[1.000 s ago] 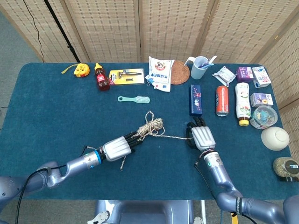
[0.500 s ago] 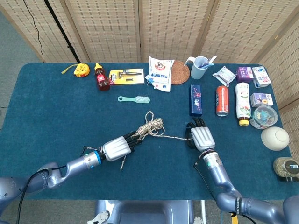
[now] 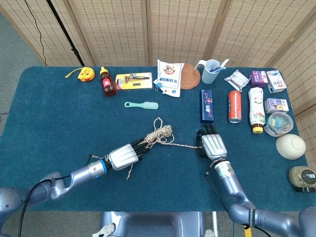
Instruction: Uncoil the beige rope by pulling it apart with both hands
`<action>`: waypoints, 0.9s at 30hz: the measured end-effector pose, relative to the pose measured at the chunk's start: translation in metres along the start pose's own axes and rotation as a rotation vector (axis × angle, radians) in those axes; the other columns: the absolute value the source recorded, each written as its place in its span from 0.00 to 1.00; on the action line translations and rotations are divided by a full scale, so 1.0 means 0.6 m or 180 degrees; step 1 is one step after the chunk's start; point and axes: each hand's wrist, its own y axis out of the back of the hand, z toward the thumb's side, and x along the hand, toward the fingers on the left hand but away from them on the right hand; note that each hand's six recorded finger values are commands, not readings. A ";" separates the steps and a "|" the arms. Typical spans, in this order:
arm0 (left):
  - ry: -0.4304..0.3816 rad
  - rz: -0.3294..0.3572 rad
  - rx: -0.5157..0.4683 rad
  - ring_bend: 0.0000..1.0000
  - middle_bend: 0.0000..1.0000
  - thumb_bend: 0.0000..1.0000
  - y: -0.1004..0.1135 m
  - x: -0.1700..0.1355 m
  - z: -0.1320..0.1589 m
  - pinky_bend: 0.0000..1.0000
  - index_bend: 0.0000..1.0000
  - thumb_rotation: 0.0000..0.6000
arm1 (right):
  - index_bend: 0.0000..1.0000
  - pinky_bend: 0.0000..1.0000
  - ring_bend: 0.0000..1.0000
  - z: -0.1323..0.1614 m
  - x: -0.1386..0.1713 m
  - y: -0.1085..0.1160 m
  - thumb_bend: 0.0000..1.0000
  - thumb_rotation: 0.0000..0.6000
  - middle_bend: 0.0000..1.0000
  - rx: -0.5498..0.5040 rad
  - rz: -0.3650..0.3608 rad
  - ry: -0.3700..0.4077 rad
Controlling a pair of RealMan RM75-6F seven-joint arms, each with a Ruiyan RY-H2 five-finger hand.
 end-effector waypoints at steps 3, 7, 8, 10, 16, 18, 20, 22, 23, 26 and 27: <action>0.0009 -0.0001 -0.0006 0.00 0.16 0.42 0.000 -0.001 -0.002 0.00 0.60 1.00 | 0.66 0.00 0.07 0.000 0.000 0.000 0.47 1.00 0.28 -0.0003 0.0003 -0.0002; 0.0019 0.0000 -0.0017 0.00 0.17 0.45 0.002 -0.003 -0.004 0.00 0.60 1.00 | 0.66 0.00 0.07 0.000 0.000 0.000 0.47 1.00 0.28 0.0003 0.0005 -0.0002; 0.0021 0.0000 -0.0021 0.00 0.17 0.45 0.002 -0.003 -0.004 0.00 0.60 1.00 | 0.66 0.00 0.08 0.000 0.000 0.000 0.47 1.00 0.28 0.0002 0.0005 -0.0001; 0.0022 -0.0002 -0.0026 0.00 0.17 0.46 0.003 -0.003 -0.004 0.00 0.60 1.00 | 0.66 0.00 0.08 0.001 0.000 0.000 0.47 1.00 0.28 -0.0002 0.0004 0.0000; 0.0017 -0.0007 -0.0037 0.00 0.17 0.50 0.005 -0.003 -0.003 0.00 0.61 1.00 | 0.66 0.00 0.08 0.000 0.001 0.001 0.47 1.00 0.28 -0.0003 0.0000 0.0001; 0.0016 0.0002 -0.0045 0.00 0.18 0.50 0.007 -0.003 -0.002 0.00 0.62 1.00 | 0.66 0.00 0.08 0.000 0.002 0.001 0.47 1.00 0.28 -0.0003 0.0000 0.0001; 0.0019 0.0012 -0.0049 0.00 0.19 0.50 0.009 -0.004 -0.003 0.00 0.63 1.00 | 0.66 0.00 0.08 0.000 0.002 0.002 0.47 1.00 0.28 0.0001 -0.0003 0.0004; 0.0028 0.0024 -0.0056 0.00 0.19 0.50 0.012 -0.006 -0.004 0.00 0.63 1.00 | 0.66 0.00 0.08 0.000 0.002 0.003 0.47 1.00 0.28 0.0003 -0.0011 0.0008; 0.0032 0.0029 -0.0062 0.00 0.20 0.50 0.013 -0.007 -0.004 0.00 0.64 1.00 | 0.66 0.00 0.08 0.000 0.002 0.004 0.47 1.00 0.28 0.0003 -0.0014 0.0010; 0.0060 0.0059 -0.0087 0.00 0.21 0.50 0.017 -0.012 -0.008 0.00 0.64 1.00 | 0.66 0.00 0.08 0.000 0.003 0.008 0.47 1.00 0.29 0.0013 -0.0034 0.0016; 0.0079 0.0073 -0.0104 0.00 0.21 0.50 0.020 -0.015 -0.011 0.00 0.64 1.00 | 0.66 0.00 0.08 0.000 0.003 0.010 0.47 1.00 0.29 0.0022 -0.0044 0.0018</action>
